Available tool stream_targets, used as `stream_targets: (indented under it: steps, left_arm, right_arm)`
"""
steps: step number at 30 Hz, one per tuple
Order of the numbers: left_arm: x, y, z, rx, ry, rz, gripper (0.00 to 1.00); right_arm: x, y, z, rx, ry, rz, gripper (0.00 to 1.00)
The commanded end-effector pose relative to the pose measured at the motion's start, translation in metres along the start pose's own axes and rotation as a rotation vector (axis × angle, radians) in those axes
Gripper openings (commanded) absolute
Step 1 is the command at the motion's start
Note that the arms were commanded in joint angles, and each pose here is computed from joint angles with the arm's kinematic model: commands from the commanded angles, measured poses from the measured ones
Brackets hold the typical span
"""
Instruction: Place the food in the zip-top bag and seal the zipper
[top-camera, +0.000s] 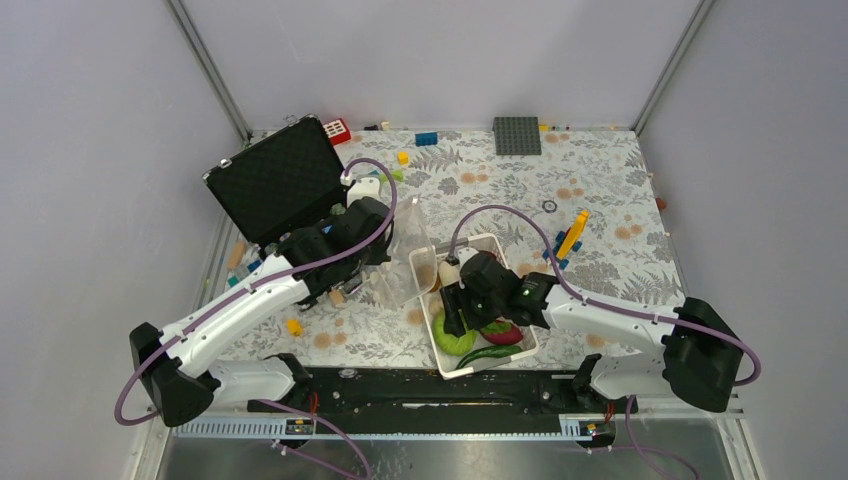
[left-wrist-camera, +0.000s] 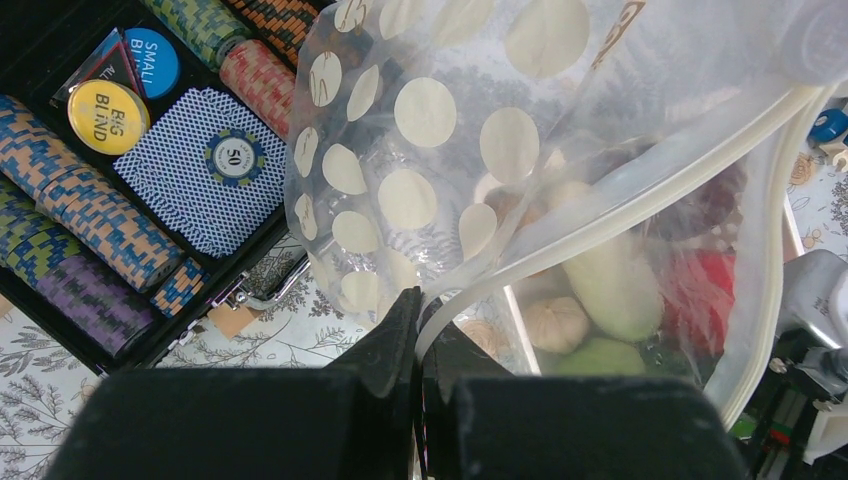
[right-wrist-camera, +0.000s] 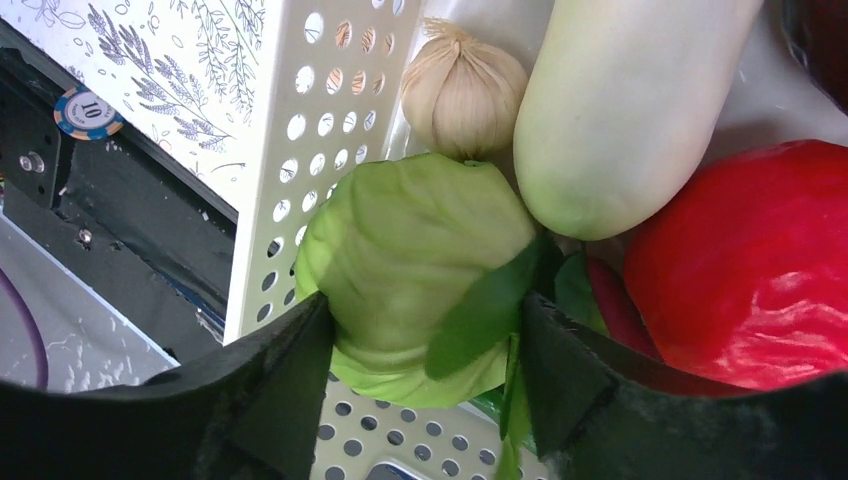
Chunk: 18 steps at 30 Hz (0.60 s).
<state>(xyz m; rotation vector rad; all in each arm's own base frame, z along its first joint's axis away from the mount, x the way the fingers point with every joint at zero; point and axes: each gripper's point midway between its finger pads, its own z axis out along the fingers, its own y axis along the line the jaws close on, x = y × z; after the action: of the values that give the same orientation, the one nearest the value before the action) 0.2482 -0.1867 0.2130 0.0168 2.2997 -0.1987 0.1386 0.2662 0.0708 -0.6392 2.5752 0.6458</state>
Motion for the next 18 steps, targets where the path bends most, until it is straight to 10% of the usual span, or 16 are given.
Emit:
stream_targets:
  steps: [1,7,18]
  left_arm:
    - [-0.006,-0.006,0.003,0.022,-0.019,-0.013,0.0]
    - [-0.004,-0.006,0.003,0.026,-0.013,-0.014,0.0]
    - [-0.006,-0.009,0.004,0.037,-0.016,-0.019,0.0]
  right_arm:
    - [0.014,-0.008,0.008,0.04,0.066,-0.043,0.58]
    - [0.006,-0.002,0.006,0.012,0.027,-0.049,0.11]
    - [-0.032,-0.007,-0.047,0.041,-0.179,-0.182,0.03]
